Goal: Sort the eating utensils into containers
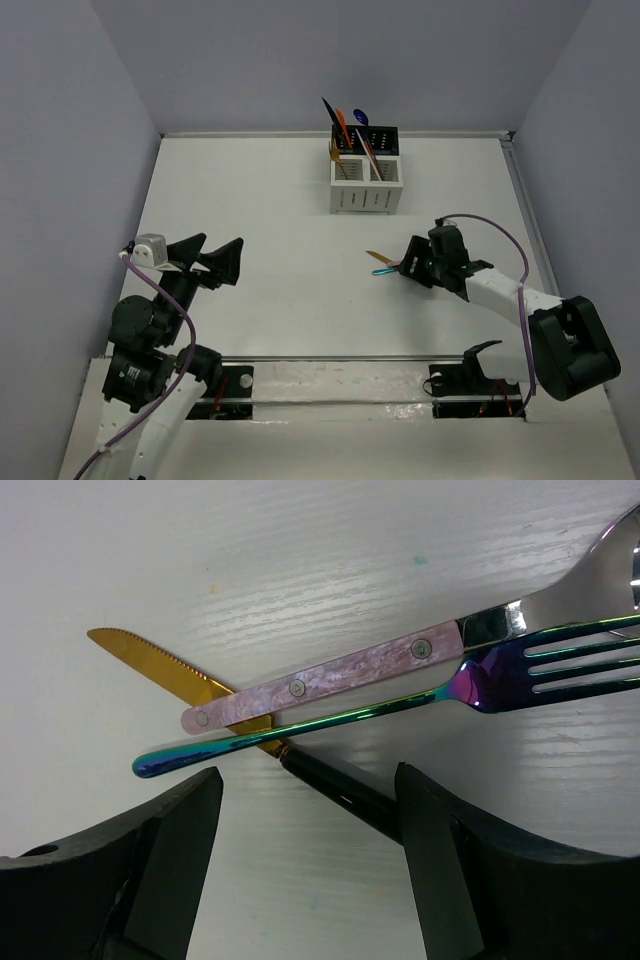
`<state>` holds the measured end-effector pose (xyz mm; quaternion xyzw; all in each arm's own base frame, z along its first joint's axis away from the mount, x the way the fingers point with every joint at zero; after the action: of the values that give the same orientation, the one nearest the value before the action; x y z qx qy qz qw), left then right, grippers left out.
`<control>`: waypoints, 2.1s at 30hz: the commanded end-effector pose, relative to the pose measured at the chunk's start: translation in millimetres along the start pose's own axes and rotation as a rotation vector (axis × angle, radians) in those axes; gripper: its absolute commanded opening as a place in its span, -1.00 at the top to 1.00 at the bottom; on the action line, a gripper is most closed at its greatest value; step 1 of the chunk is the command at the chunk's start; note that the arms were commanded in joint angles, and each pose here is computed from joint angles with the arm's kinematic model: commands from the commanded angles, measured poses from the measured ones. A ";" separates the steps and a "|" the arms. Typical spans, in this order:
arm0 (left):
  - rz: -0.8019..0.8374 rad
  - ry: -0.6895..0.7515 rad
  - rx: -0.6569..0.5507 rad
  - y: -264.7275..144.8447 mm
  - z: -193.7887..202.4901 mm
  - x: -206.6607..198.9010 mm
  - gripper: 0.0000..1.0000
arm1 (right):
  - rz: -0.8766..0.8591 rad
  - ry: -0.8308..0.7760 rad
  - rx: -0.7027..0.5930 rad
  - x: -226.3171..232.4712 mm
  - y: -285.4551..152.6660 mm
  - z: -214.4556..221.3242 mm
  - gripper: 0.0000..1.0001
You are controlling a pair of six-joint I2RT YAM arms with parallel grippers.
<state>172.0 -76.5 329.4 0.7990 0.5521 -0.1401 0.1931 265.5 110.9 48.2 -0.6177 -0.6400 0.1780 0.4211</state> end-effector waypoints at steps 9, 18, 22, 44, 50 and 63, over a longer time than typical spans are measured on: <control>0.026 0.001 -0.031 -0.6 -6.9 -5.1 -0.98 | -0.136 -0.013 0.086 20.8 2.1 28.9 -0.45; 0.022 0.001 -0.023 1.7 -5.0 -4.3 -0.98 | -0.118 -0.098 0.128 36.1 -5.1 44.8 -0.37; 0.023 0.001 -0.024 1.4 -5.3 -4.4 -0.98 | 0.006 -0.162 0.159 29.0 0.0 53.9 -0.36; 0.022 0.003 -0.023 1.9 -4.7 -4.1 -0.98 | 0.190 -0.306 0.276 29.2 20.3 68.5 0.42; 0.023 0.003 -0.024 2.1 -5.3 -4.4 -0.98 | 0.176 -0.333 0.288 35.7 23.9 72.8 1.00; 0.022 0.005 -0.023 1.6 -4.7 -4.0 -0.98 | -0.514 -0.221 0.257 153.8 -34.3 52.1 1.00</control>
<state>172.0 -76.5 329.1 0.7989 0.5522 -0.1404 0.1926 229.2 221.6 50.9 -0.4630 -0.7215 0.2834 0.4298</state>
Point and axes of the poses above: each gripper's point midway between its finger pads, its own y axis out along the fingers, its own x axis along the line the jaws close on, z = x × y, the point moved 2 cm from there along -y, back along the fingers, and after that the axes turned 3 degrees about -y, right-handed, at the moved point
